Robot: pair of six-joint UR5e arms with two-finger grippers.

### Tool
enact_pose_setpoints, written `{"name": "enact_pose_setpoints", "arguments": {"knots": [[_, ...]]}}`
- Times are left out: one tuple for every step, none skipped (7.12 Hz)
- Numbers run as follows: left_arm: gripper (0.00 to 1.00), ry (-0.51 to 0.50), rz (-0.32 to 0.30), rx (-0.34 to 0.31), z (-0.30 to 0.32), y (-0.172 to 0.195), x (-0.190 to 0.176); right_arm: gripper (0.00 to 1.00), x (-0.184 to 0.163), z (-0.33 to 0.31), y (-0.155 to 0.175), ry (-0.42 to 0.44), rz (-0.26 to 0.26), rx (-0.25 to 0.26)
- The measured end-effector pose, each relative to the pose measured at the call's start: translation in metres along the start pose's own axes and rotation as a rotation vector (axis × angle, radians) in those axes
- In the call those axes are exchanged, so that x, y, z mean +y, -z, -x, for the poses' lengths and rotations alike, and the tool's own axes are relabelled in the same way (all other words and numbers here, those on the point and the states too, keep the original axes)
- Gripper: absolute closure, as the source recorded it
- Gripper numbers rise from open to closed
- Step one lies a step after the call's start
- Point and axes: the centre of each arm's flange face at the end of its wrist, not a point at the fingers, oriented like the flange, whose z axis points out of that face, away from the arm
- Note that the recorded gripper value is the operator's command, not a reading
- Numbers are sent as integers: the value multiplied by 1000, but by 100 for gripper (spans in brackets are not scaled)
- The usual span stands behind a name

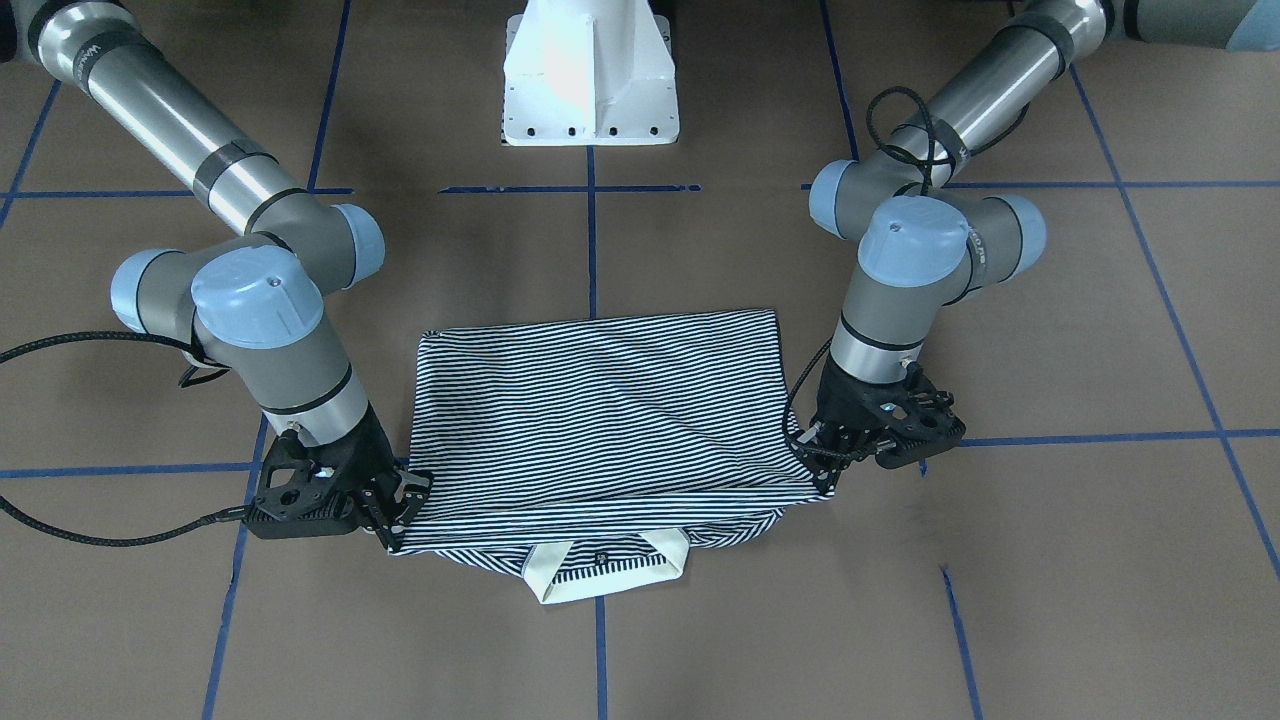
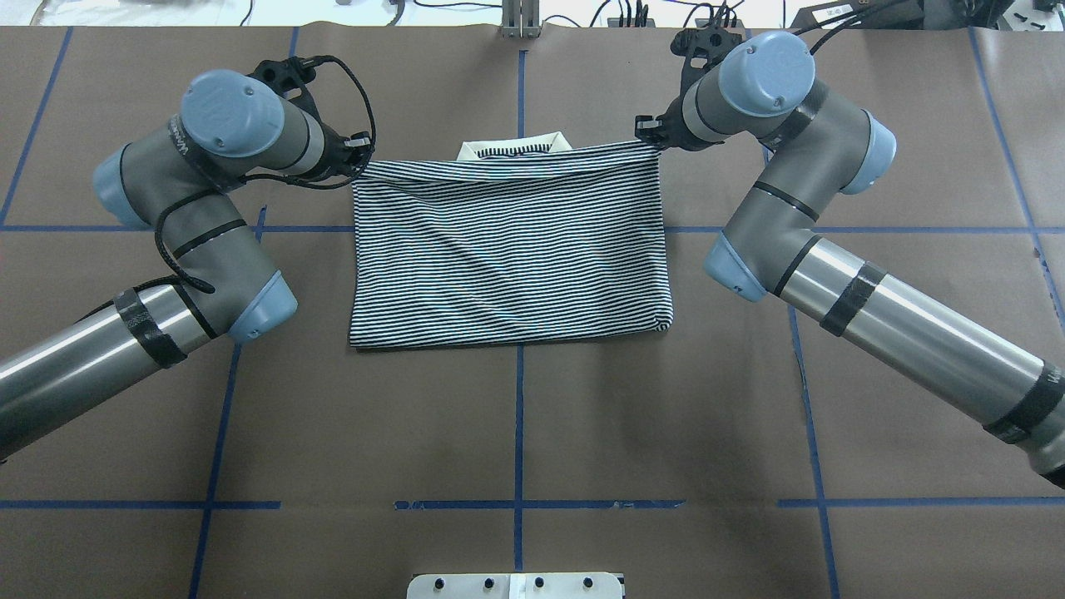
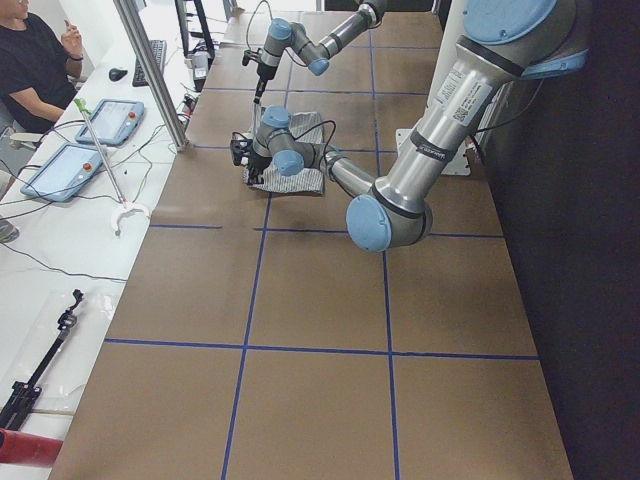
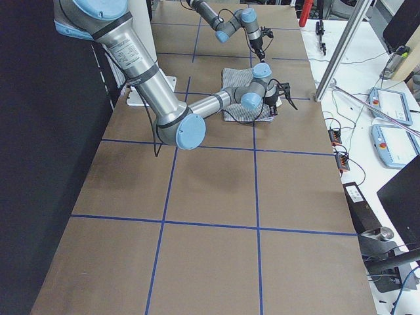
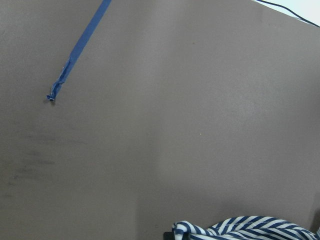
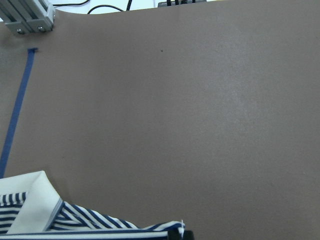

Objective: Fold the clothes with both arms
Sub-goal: 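Release the hem near the collar and raise both grippers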

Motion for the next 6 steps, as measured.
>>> {"name": "enact_pose_setpoints", "arguments": {"knots": [[0,-2,-1,0,-1,0,1,0,1,0,0,3,2,0],[0,0,-3,3,-3,2,2,0,1,-1,-1,3,5,-1],[0,0,-4,11,-5,6,3,0,2,0,-1,3,11,-4],[0,-2,-5,19,-6,10,3,0,2,2,1,0,19,-14],[0,-4,-6,33,-8,19,3,0,6,5,9,-9,40,-39],[0,-7,-9,56,-11,33,5,0,24,1,21,-41,72,-69]]}}
